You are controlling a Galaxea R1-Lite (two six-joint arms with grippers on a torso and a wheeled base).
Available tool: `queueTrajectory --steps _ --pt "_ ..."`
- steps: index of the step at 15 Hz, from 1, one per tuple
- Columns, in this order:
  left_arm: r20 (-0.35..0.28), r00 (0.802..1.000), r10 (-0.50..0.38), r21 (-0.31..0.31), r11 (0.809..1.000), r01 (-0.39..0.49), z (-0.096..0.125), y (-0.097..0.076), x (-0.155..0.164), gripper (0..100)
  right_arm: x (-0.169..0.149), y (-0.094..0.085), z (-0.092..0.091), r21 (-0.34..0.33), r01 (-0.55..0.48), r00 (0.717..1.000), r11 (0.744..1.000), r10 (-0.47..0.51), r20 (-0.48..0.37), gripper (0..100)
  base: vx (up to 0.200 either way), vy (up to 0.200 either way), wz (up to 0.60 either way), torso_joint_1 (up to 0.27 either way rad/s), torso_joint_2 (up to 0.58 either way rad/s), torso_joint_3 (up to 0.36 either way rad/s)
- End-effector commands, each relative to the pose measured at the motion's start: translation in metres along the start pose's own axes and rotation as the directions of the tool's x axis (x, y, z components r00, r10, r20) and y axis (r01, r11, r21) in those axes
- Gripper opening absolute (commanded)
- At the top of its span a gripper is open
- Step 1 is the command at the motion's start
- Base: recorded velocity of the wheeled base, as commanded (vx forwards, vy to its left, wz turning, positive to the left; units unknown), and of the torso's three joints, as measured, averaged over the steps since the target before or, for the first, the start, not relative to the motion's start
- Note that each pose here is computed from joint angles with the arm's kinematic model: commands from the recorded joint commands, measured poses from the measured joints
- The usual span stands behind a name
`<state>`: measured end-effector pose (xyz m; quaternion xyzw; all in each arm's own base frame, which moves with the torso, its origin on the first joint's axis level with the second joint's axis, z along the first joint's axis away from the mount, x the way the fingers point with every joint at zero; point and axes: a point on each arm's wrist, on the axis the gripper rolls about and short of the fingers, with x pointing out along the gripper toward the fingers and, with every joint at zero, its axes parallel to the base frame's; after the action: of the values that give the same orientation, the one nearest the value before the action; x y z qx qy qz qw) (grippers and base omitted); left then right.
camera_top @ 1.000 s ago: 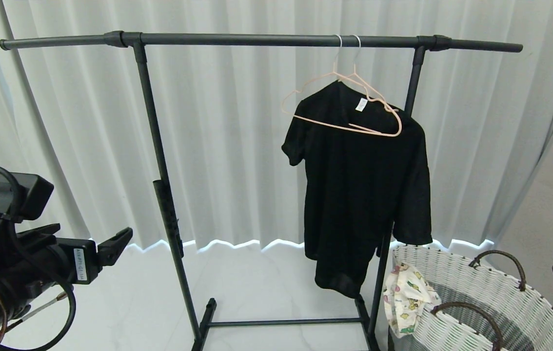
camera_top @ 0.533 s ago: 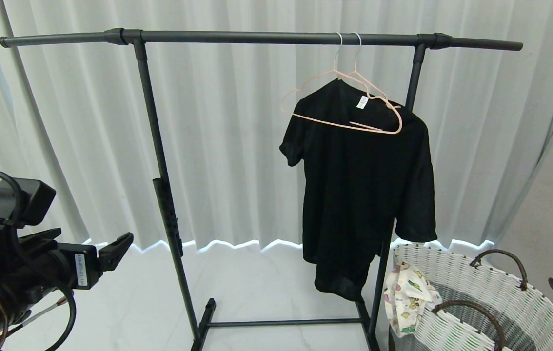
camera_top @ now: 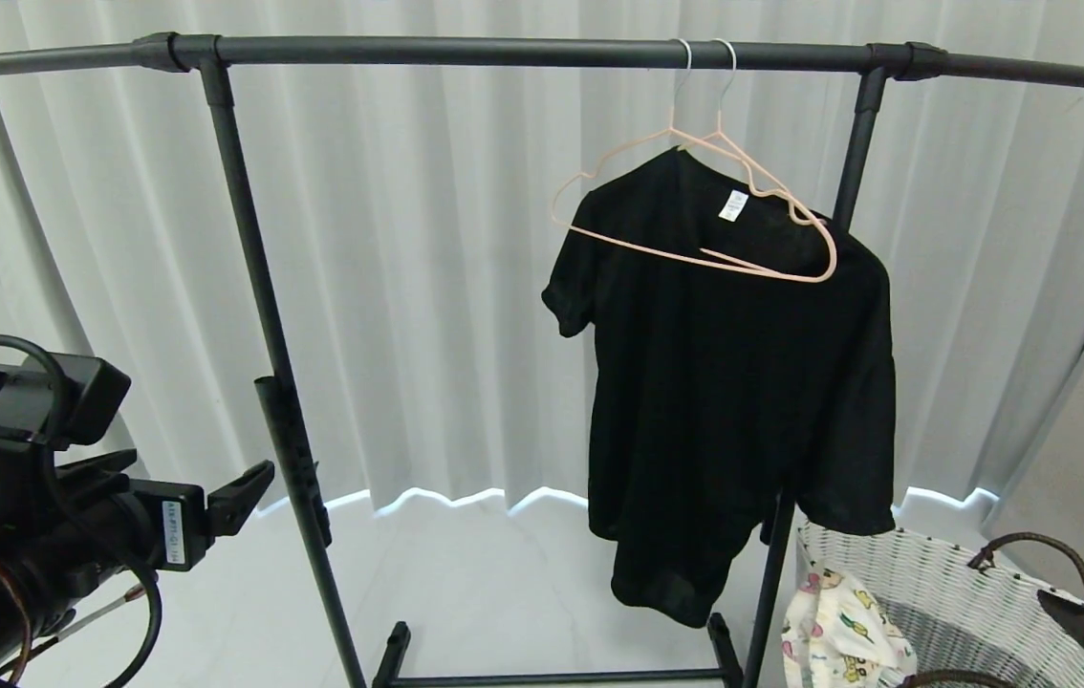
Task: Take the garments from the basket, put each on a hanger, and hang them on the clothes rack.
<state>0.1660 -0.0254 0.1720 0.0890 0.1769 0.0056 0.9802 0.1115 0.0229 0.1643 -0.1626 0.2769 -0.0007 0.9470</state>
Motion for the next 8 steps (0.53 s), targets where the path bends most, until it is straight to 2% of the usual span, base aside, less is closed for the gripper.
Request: queueTrajectory --steps 1,3,5,6,7,8 --pt "-0.012 1.000 -0.002 0.005 1.000 0.002 -0.001 -0.001 0.003 100 0.016 0.004 -0.005 -0.004 -0.032 0.998 0.999 0.032 -0.045 100 0.200 0.000 0.00 0.002 0.00 0.007" --pt "-0.024 1.000 -0.003 0.009 1.000 0.003 -0.002 -0.002 0.006 100 0.030 0.009 -0.005 -0.059 -0.084 0.994 0.995 0.079 -0.072 100 0.200 0.000 0.00 0.005 0.00 0.007" --pt "-0.023 1.000 -0.003 0.009 1.000 0.003 -0.001 -0.002 0.007 100 0.045 0.018 -0.007 -0.145 -0.153 0.985 0.977 0.139 -0.104 100 0.000 0.000 0.00 0.000 0.00 0.000" --pt "-0.023 1.000 -0.003 0.009 1.000 0.003 -0.001 -0.002 0.007 100 0.053 0.024 -0.005 -0.205 -0.194 0.979 0.960 0.175 -0.106 100 0.000 0.000 0.00 0.000 0.00 0.000" --pt "-0.015 1.000 -0.002 0.007 1.000 0.002 0.000 -0.001 0.006 100 0.064 0.031 -0.004 -0.282 -0.239 0.969 0.929 0.212 -0.123 100 0.000 0.000 0.00 0.000 0.00 0.000" --pt "-0.015 1.000 -0.002 0.007 1.000 0.002 0.000 -0.001 0.006 100 0.070 0.036 -0.005 -0.326 -0.268 0.962 0.907 0.234 -0.140 100 0.000 0.000 0.00 0.000 0.00 0.000"
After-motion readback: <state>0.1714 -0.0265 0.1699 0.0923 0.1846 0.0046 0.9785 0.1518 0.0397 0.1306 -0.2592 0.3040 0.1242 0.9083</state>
